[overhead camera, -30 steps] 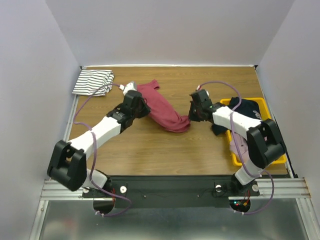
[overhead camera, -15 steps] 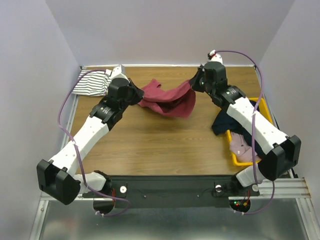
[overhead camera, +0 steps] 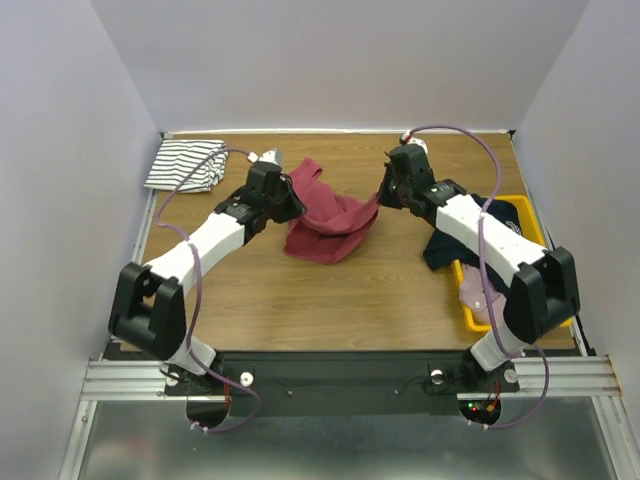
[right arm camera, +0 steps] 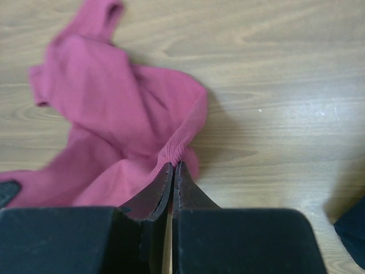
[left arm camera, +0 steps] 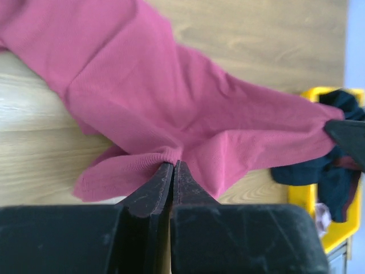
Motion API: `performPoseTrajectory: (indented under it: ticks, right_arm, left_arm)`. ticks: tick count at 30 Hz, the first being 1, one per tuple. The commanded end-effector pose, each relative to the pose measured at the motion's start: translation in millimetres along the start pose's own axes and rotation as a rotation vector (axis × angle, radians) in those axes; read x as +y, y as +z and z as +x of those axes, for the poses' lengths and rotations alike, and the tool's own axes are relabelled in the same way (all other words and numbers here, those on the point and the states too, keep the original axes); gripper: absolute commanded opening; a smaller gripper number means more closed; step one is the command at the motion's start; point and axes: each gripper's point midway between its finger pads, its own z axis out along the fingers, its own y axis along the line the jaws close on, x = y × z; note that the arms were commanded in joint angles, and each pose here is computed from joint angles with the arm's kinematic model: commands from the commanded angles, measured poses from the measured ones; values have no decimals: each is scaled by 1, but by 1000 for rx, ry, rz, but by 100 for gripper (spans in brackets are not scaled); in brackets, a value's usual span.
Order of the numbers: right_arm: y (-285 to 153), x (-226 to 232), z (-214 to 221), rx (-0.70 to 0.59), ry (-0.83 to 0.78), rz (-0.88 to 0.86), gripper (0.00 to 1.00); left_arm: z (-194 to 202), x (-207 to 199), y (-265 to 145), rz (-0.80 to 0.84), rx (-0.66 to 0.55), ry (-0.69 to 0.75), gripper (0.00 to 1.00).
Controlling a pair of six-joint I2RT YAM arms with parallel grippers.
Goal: Fold and stack the tank tops
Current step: Flatten the tank top out
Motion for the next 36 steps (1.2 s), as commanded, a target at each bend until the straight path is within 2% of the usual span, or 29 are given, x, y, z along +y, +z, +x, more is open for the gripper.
performPoseTrajectory:
  ticks: [1, 3, 6, 7, 8, 12, 15, 16, 24, 26, 31, 36]
  right_arm:
    - [32, -29, 27, 57, 19, 95, 0]
    - [43, -42, 42, 92, 22, 132, 0]
    - [53, -62, 56, 118, 31, 173, 0]
    - [54, -67, 58, 122, 36, 186, 0]
    - [55, -72, 59, 118, 36, 199, 0]
    - [60, -97, 67, 133, 60, 250, 0]
    - [62, -108, 70, 143, 73, 268, 0]
    - [63, -110, 70, 144, 75, 268, 0]
    - [68, -127, 75, 161, 104, 290, 0]
    - [68, -126, 75, 160, 106, 283, 0]
    - [68, -125, 76, 162, 107, 277, 0]
    - [69, -124, 76, 164, 105, 270, 0]
  left_arm:
    - [28, 9, 31, 32, 75, -1, 11]
    - [40, 16, 40, 18, 106, -8, 13]
    - [50, 20, 49, 22, 125, 3, 24]
    - [52, 20, 48, 20, 124, 15, 33]
    - [52, 21, 47, 14, 119, 20, 36]
    - [49, 40, 38, -69, 75, 39, 44]
    - [55, 55, 37, -119, 70, 43, 43]
    - [60, 60, 38, -130, 80, 43, 37]
    - [78, 94, 36, -252, 87, 71, 19]
    - [81, 93, 35, -268, 93, 96, 19]
    - [88, 89, 35, -299, 92, 177, 35]
    - [98, 90, 37, -326, 110, 225, 40]
